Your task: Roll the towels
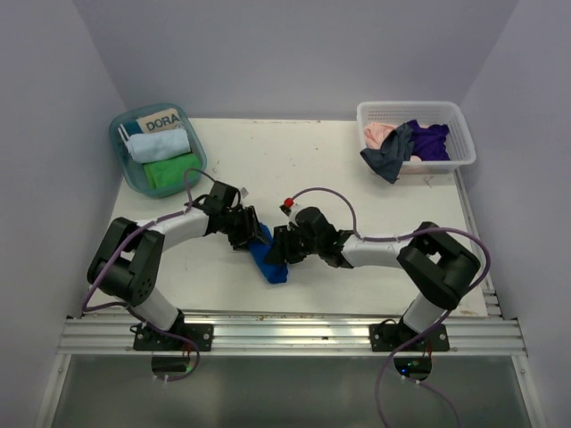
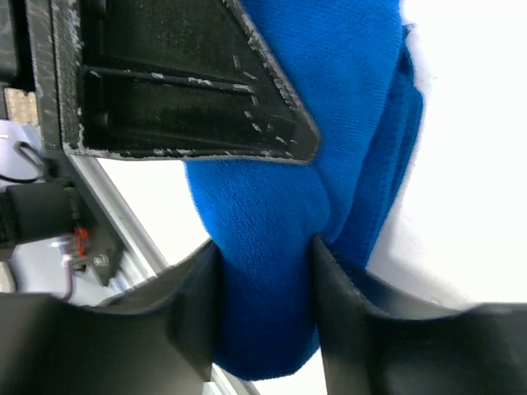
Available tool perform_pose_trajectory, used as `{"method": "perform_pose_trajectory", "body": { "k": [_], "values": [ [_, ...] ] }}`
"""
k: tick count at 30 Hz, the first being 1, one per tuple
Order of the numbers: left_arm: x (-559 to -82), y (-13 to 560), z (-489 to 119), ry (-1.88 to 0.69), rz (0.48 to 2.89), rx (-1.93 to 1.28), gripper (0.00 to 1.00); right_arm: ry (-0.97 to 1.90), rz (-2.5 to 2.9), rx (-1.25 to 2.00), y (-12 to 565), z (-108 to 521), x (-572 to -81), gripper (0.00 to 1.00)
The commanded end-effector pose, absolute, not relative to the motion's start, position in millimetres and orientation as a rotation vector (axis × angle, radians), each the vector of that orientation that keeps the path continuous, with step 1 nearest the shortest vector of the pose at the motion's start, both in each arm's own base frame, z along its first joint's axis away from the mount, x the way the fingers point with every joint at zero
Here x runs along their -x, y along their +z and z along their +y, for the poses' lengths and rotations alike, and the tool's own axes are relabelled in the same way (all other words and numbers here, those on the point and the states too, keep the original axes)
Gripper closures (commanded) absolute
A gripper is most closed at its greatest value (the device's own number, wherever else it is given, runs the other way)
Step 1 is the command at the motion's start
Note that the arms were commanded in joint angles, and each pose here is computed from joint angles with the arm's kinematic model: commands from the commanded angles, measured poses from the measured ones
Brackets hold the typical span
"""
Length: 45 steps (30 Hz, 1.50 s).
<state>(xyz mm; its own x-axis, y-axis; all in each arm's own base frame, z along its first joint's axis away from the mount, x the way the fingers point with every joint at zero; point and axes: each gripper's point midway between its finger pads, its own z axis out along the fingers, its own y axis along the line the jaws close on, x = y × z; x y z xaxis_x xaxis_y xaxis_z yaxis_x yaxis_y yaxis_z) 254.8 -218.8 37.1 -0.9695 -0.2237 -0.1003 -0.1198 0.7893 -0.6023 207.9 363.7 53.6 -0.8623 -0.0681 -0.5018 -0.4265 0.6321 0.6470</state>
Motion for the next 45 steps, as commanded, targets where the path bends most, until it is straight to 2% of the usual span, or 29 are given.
{"method": "perform_pose_trajectory", "body": {
  "k": [1, 5, 8, 13, 20, 28, 38, 42, 45],
  "values": [
    [-259, 46, -220, -0.913, 2.787, 0.282, 0.54, 1.002, 2.453, 0.431, 54, 354, -213, 0.5],
    [-260, 51, -215, -0.862, 2.784, 0.303, 0.58, 0.791, 2.421, 0.482, 72, 338, -229, 0.3],
    [-261, 55, -214, -0.859, 2.777, 0.302, 0.58, 0.603, 2.369, 0.549, 90, 329, -236, 0.25],
    [-260, 56, -213, -0.849, 2.782, 0.309, 0.58, 0.329, 2.226, 0.708, 122, 334, -231, 0.23],
    [-259, 53, -213, -0.843, 2.797, 0.316, 0.59, 0.133, 2.077, 0.906, 136, 363, -211, 0.22],
    [-260, 54, -212, -0.834, 2.797, 0.319, 0.59, -0.028, 1.999, 1.122, 106, 383, -188, 0.2],
    [-259, 53, -211, -0.829, 2.802, 0.32, 0.57, -0.221, 2.008, 1.152, 65, 374, -191, 0.22],
    [-259, 55, -211, -0.828, 2.797, 0.319, 0.54, -0.248, 2.016, 1.152, 55, 372, -192, 0.31],
    [-259, 57, -211, -0.829, 2.793, 0.315, 0.48, -0.243, 2.024, 1.15, 51, 371, -192, 0.43]
  ]
}}
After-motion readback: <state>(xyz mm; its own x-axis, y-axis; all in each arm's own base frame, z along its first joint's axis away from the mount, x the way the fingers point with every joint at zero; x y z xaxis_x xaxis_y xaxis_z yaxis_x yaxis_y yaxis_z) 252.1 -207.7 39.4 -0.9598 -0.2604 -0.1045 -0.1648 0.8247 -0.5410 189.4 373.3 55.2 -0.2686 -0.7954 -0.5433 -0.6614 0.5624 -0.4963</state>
